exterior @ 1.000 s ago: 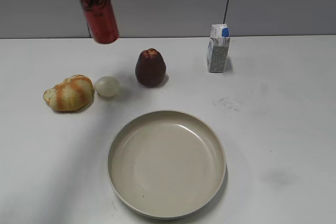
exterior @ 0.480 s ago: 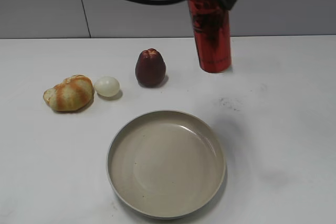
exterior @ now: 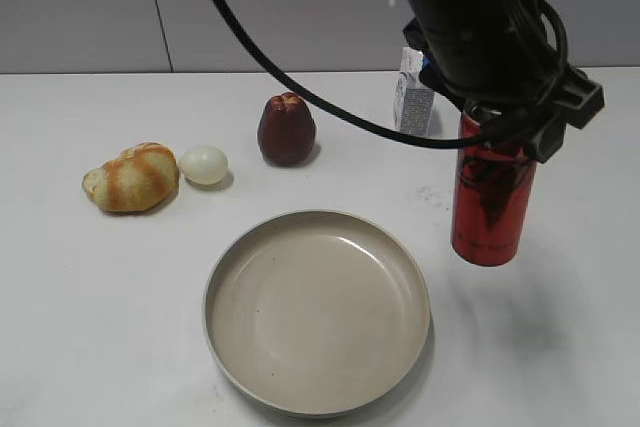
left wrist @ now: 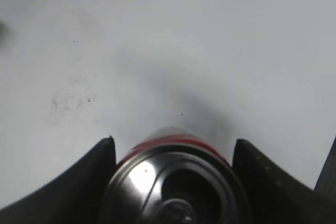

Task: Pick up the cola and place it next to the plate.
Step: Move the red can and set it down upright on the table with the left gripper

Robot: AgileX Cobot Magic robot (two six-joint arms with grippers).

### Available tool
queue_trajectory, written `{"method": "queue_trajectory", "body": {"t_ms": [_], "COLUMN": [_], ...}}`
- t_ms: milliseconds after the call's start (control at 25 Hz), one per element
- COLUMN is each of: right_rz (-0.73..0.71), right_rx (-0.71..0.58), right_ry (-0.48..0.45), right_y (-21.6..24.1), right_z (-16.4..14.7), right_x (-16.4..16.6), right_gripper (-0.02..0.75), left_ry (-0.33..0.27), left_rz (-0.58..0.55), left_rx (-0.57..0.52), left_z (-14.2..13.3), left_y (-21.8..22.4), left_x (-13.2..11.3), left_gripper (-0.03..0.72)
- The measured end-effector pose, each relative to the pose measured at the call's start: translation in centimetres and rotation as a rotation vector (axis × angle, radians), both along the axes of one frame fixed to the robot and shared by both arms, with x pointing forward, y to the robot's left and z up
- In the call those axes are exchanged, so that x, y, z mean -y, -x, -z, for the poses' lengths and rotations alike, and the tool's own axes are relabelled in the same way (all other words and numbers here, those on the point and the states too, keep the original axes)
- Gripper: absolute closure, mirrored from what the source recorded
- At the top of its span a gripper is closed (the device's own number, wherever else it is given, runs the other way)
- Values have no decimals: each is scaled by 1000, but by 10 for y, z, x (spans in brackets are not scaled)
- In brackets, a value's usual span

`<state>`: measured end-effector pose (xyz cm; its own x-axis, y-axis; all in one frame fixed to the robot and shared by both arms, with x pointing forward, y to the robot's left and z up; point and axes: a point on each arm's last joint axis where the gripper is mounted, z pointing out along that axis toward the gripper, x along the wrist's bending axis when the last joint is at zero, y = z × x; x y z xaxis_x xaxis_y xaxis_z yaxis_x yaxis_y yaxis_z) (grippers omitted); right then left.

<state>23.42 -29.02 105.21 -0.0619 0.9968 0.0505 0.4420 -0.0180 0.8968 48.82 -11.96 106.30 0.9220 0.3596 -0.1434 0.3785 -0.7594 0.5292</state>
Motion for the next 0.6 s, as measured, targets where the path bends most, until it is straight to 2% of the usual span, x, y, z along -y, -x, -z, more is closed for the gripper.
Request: {"method": "queue_trajectory", "body": {"t_ms": [240, 440, 600], "right_rz": [0, 0, 0], "right_rx": [0, 0, 0], "right_ry": [0, 0, 0], "right_y": [0, 0, 0], "right_z": [0, 0, 0], "right_x": [0, 0, 0], "right_gripper": [204, 204, 204], "left_ry": [-40, -101, -98], "left_rz": [10, 5, -9], "left_rx": [-1, -3, 2], "left_z": [17, 40, 55], "left_y": [1, 0, 0], "left_x": [6, 2, 2], "left_gripper": [181, 181, 181]}}
